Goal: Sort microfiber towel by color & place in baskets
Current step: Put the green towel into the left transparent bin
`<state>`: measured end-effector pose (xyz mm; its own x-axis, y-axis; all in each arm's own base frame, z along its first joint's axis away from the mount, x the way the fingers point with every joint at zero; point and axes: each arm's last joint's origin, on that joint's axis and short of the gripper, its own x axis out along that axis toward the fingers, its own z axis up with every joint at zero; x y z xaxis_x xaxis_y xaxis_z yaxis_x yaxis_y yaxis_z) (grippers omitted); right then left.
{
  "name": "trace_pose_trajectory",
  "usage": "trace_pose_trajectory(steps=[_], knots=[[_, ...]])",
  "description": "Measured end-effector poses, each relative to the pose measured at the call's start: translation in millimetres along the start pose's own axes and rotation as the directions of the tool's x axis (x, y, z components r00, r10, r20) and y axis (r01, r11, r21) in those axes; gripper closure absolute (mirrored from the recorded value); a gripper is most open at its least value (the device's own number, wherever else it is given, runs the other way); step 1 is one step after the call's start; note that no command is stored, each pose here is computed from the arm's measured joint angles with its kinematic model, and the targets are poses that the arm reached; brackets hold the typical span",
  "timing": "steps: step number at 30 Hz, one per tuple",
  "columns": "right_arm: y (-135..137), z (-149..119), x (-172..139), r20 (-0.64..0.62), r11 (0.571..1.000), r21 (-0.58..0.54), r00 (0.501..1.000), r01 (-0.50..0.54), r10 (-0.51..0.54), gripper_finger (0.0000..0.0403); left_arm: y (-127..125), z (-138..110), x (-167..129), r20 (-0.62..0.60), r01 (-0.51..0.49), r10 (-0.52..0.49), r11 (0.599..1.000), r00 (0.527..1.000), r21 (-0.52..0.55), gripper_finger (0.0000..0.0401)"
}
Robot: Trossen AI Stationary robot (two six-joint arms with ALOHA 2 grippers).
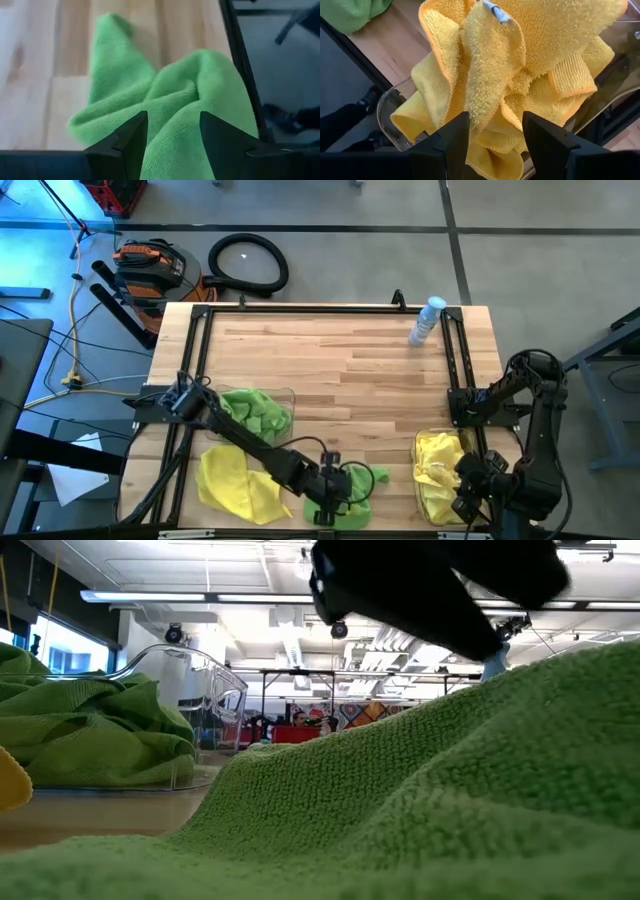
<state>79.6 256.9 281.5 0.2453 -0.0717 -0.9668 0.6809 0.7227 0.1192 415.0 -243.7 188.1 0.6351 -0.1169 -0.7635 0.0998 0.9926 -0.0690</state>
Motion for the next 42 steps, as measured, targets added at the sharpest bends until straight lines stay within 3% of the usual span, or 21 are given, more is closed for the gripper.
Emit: trace_pose_trajectory(steps=[5, 14, 17, 22, 24, 27, 32, 36, 42], knots=[[0.4, -0.1, -0.3, -0.002, 1.000, 0.004, 1.000, -0.003, 0.003, 0.0221, -9.4, -17.8, 18.0, -0.056, -0.006, 0.013, 0.993, 0.998, 0.120, 0.0231], [1.3, -0.2, -6.1, -0.061, 0.999, 0.019, 0.997, -0.048, 0.049, 0.0221, -10.7, -42.9, 44.4, -0.167, -0.037, 0.049, 0.997, 0.985, 0.072, 0.0241], [-0.3, 2.1, -11.0, -0.075, 0.997, 0.028, 0.994, -0.074, 0.076, 0.0221, -8.0, -45.6, 42.3, -0.207, -0.062, 0.072, 0.997, 0.976, 0.052, 0.0276], [-1.8, 5.9, -23.1, -0.142, 0.986, 0.062, 0.976, -0.155, 0.162, 0.0221, -3.9, -47.2, 33.0, -0.258, -0.093, 0.106, 0.994, 0.960, 0.065, 0.0384], [-2.6, 8.3, -28.9, -0.158, 0.977, 0.081, 0.965, -0.198, 0.208, 0.0221, -0.4, -46.4, 26.0, -0.283, -0.116, 0.122, 0.992, 0.951, 0.038, 0.0389], [-4.3, 13.0, -35.2, -0.121, 0.961, 0.100, 0.955, -0.259, 0.270, 0.0221, 4.0, -42.7, 7.5, -0.306, -0.171, 0.167, 0.985, 0.937, 0.015, 0.0396], [-4.9, 22.6, -39.0, 0.023, 0.934, 0.115, 0.940, -0.339, 0.339, 0.0221, 11.5, -19.6, -45.7, -0.235, -0.255, 0.239, 0.966, 0.942, -0.042, 0.0399], [0.2, 33.7, -37.9, 0.168, 0.909, 0.123, 0.911, -0.399, 0.377, 0.0221, 17.2, -0.6, -92.0, -0.143, -0.249, 0.235, 0.965, 0.961, -0.086, 0.0400], [12.2, 63.6, -29.8, 0.246, 0.917, 0.124, 0.907, -0.379, 0.342, 0.0221, 34.7, 11.5, -169.6, -0.081, -0.250, 0.242, 0.962, 0.967, -0.110, 0.0400]])
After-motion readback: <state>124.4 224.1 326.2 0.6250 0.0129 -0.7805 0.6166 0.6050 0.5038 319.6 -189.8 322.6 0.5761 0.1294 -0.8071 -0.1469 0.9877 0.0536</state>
